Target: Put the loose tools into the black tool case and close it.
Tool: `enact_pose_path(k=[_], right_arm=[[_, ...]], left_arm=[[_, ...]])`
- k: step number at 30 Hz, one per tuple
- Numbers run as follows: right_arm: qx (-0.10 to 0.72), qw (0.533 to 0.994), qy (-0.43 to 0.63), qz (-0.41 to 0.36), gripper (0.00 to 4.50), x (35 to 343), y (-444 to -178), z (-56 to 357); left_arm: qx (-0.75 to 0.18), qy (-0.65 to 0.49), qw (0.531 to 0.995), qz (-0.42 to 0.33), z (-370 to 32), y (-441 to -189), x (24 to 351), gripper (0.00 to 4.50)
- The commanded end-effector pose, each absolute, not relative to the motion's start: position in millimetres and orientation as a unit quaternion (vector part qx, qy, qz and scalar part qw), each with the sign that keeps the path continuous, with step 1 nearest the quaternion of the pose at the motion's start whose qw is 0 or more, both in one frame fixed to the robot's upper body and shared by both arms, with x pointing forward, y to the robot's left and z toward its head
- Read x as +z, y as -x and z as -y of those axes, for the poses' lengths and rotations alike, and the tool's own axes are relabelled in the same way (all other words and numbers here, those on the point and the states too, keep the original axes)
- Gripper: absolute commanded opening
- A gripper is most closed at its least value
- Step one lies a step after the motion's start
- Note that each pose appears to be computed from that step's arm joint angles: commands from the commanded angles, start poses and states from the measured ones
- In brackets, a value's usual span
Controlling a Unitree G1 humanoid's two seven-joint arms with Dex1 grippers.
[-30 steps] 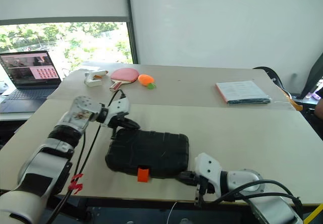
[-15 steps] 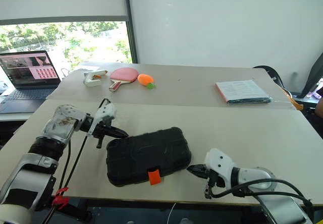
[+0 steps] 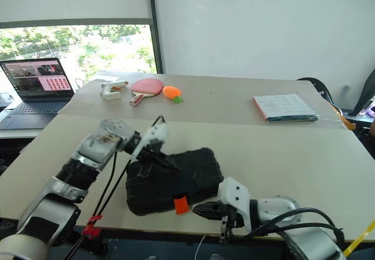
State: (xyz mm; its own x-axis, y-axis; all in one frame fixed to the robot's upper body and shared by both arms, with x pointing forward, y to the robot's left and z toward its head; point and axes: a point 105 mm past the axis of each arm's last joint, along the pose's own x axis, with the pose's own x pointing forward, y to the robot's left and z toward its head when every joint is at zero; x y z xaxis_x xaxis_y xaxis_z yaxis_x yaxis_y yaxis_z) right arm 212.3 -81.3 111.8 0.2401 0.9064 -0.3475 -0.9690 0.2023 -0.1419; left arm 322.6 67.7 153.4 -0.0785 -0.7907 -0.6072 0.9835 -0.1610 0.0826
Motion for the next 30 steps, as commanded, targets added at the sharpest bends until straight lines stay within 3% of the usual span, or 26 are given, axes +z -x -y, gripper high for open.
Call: enact_pose_path(k=[1, 17, 30], right_arm=[[0.612, 0.766, 0.180, -0.081, 0.00, 112, -215, 70], [0.576, 0.785, 0.214, -0.084, 0.00, 94, -241, 63], [0.519, 0.825, 0.218, -0.041, 0.00, 99, -257, 58]], left_arm=[[-0.691, -0.326, 0.615, -0.195, -63, -327, 134, 0.01], [-0.695, -0.323, 0.614, -0.188, -54, -325, 125, 0.01], [-0.692, -0.318, 0.616, -0.199, -54, -325, 118, 0.01]])
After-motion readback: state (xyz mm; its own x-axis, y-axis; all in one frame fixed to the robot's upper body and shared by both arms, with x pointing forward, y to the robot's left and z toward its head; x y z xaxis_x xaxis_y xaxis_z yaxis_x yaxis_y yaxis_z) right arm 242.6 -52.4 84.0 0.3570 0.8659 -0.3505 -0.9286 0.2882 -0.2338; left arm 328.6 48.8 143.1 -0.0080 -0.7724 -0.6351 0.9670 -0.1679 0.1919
